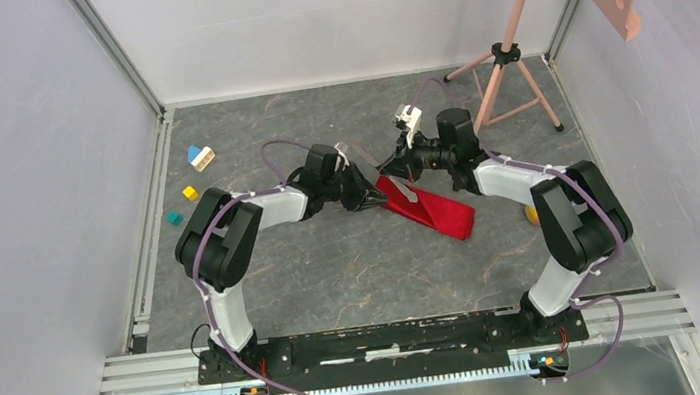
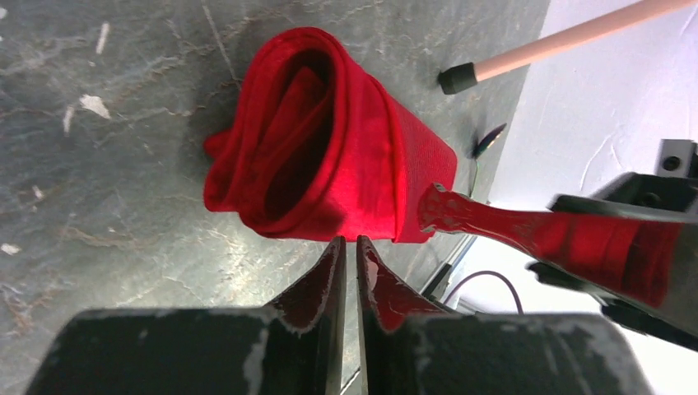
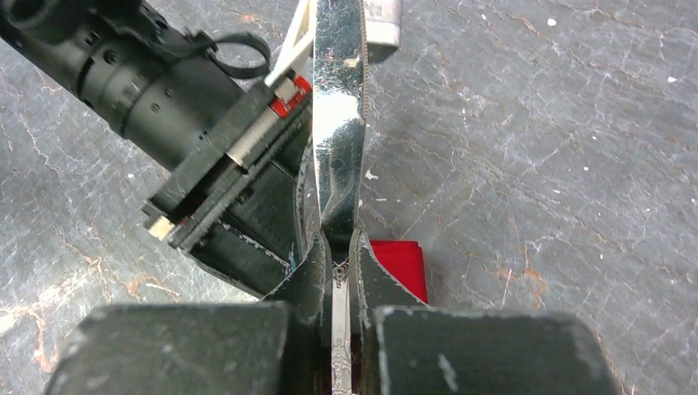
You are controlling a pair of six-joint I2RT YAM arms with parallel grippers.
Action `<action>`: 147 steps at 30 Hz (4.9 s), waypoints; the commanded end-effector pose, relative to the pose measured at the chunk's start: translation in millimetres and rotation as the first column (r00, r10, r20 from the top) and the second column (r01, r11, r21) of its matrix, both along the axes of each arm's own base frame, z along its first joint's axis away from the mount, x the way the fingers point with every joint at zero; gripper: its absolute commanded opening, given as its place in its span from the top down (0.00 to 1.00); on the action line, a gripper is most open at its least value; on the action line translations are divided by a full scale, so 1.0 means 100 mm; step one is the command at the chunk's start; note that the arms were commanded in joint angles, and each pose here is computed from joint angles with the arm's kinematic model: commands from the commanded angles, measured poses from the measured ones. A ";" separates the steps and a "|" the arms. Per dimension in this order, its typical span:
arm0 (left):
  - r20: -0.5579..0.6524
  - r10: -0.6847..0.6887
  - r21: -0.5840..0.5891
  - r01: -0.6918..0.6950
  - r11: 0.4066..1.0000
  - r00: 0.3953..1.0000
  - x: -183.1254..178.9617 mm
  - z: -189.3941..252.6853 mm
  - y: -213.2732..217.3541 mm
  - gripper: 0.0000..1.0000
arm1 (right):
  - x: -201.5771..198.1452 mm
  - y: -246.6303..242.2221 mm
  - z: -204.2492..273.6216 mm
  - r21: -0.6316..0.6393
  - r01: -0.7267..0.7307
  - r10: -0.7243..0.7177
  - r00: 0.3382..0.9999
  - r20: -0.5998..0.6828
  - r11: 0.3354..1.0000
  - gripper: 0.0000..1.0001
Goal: Fold the napkin into a case and place the utensils inside
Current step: Insert the knife into the folded napkin.
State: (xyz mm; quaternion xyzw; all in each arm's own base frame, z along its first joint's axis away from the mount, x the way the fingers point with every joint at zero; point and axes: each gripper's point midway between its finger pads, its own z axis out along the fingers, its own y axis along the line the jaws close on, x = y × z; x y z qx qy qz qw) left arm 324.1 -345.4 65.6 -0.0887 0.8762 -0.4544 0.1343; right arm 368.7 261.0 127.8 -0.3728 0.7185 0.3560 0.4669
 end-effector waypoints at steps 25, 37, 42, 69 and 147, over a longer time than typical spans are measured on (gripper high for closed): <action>-0.058 0.052 0.041 -0.050 0.998 0.997 0.14 -0.30 0.13 0.88 | 0.14 0.19 -0.26 -0.101 -0.133 0.137 0.990 0.034 0.986 0.99; -0.064 0.063 0.053 -0.060 0.997 0.996 0.14 -0.34 0.15 0.89 | 0.08 0.04 -0.33 -0.212 -0.093 0.101 0.995 0.027 0.973 0.99; -0.066 0.065 0.057 -0.061 0.997 0.996 0.14 -0.36 0.15 0.89 | 0.03 -0.03 -0.36 -0.254 -0.080 0.088 0.996 0.019 0.964 1.00; -0.077 0.072 0.068 -0.067 0.995 0.994 0.13 -0.43 0.18 0.91 | -0.34 -0.38 -0.55 -0.336 0.004 -0.018 0.999 -0.041 0.942 0.99; -0.040 0.041 -0.007 -0.041 0.999 0.998 0.32 -0.27 -0.17 0.87 | -0.38 -0.84 -0.80 -0.490 0.197 -0.255 0.966 -0.054 0.849 0.92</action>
